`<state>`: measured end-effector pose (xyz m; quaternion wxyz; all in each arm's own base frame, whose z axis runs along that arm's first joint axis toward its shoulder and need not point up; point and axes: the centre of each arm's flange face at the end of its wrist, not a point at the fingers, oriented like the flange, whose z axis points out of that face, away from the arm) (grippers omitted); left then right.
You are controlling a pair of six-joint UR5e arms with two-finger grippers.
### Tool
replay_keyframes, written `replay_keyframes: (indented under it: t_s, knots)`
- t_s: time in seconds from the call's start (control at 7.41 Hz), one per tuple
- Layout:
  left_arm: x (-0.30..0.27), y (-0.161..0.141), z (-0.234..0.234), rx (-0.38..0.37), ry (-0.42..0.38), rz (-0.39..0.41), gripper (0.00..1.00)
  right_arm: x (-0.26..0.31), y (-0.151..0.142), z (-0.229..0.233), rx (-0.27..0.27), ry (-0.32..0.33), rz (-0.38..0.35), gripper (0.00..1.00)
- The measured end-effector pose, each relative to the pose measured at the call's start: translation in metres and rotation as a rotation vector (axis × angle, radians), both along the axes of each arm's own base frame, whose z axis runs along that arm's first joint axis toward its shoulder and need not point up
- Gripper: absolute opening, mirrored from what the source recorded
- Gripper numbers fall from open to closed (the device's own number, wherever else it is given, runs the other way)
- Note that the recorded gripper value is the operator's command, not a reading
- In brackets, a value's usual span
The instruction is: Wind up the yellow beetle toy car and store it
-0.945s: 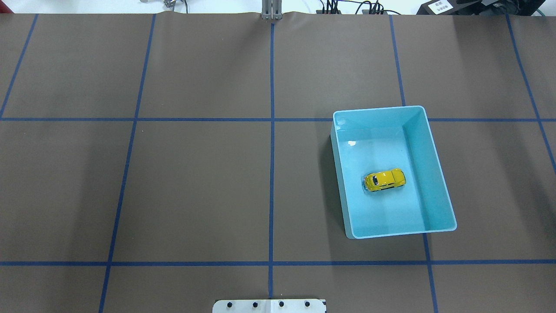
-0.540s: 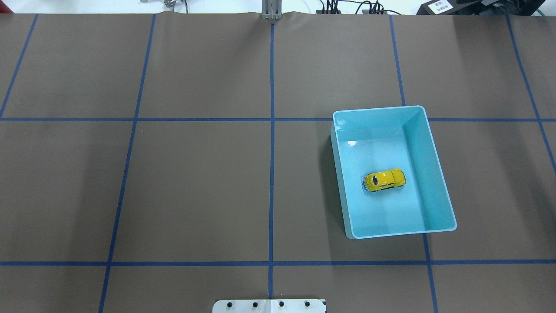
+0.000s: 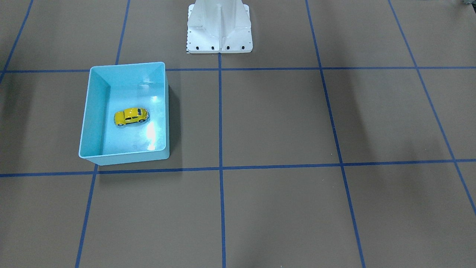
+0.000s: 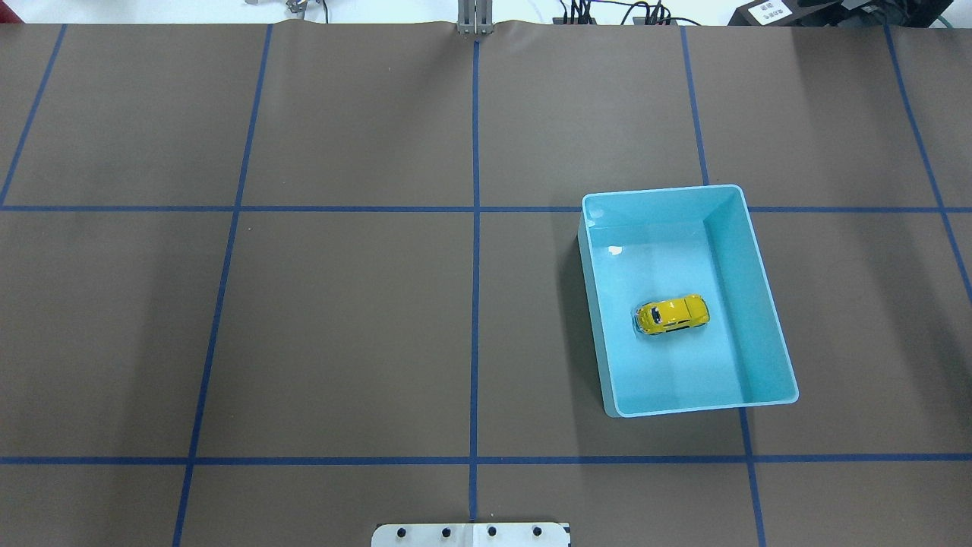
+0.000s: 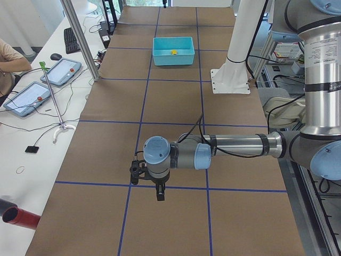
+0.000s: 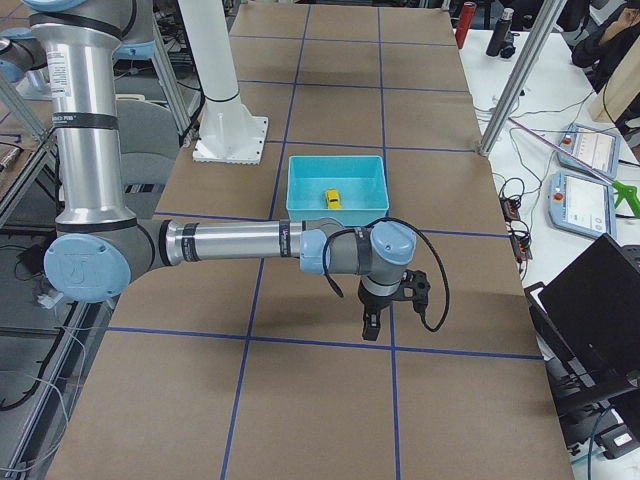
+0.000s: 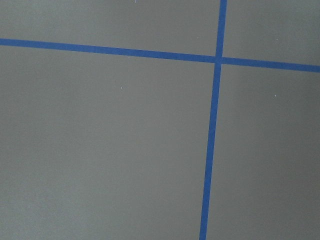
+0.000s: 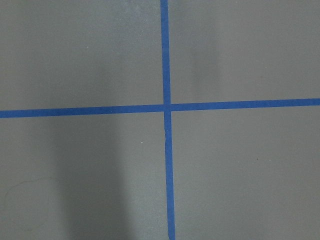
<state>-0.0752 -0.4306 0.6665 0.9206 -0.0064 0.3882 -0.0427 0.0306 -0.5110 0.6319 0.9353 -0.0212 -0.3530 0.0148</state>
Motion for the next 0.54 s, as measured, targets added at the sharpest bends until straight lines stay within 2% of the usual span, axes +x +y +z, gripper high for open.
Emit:
replay_keyframes:
  t_s: [0.54]
  knots:
    - [0.0003, -0.0001, 0.0, 0.0, 0.0, 0.001, 1.0, 0.0006, 0.0007, -0.0005, 0.008, 0.001, -0.006, 1.0]
